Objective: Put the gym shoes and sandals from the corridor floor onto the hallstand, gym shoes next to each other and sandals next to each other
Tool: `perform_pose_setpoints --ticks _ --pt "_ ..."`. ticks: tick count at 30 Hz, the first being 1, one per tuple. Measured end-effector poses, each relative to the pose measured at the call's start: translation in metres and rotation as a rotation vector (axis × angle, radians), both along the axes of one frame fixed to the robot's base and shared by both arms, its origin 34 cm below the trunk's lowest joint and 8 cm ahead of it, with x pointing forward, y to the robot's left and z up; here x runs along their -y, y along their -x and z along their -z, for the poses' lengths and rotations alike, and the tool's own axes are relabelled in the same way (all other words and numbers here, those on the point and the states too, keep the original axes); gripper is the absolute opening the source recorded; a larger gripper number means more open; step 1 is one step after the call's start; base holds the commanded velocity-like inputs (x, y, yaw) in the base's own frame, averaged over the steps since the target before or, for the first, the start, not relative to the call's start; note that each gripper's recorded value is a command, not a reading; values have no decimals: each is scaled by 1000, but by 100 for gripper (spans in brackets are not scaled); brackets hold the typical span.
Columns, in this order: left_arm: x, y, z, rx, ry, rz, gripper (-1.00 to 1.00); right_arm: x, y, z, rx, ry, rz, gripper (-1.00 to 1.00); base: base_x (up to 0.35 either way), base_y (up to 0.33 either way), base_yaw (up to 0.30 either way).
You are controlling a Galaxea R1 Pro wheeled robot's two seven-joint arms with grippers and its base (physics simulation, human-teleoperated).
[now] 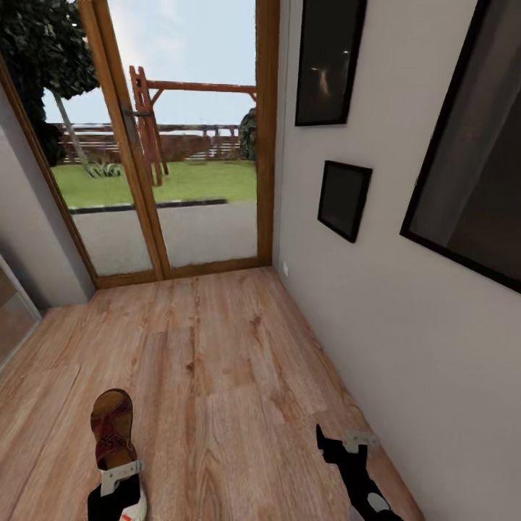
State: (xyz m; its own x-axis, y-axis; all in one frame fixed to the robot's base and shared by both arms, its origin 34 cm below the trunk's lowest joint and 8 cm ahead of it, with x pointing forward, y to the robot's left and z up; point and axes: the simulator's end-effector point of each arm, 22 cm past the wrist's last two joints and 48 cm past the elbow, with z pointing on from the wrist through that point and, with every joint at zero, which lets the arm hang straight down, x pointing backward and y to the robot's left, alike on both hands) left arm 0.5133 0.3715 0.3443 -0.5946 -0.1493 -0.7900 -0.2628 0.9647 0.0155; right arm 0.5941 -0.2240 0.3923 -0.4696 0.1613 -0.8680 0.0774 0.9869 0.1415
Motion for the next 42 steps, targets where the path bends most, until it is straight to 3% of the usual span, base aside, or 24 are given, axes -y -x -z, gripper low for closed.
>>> perform_pose_setpoints --ticks 2,6,7,13,23,37,42 --pt "3 -4 -2 6 3 1 -100 -9 -17 -16 -1 9 10 100 0 0 280" --pt "5 -19 -9 28 6 1 -100 -37 -52 -64 69 53 -62 100 0 0 280" --pt "5 -22 -12 36 5 0 -100 -58 -60 -80 89 60 -99 100 0 0 279" --pt "4 -22 -12 40 3 0 -100 -89 -61 -88 91 47 -134 100 1 0 279" --pt "16 -22 -10 40 17 5 -100 -89 -49 -68 41 60 -141 100 197 -103 267" --pt "24 -25 -12 48 28 8 -100 -90 -49 -67 40 61 -143 100 95 -54 25" --pt "24 -25 -12 48 27 8 -100 -93 -51 -71 63 125 -189 100 63 -39 0"
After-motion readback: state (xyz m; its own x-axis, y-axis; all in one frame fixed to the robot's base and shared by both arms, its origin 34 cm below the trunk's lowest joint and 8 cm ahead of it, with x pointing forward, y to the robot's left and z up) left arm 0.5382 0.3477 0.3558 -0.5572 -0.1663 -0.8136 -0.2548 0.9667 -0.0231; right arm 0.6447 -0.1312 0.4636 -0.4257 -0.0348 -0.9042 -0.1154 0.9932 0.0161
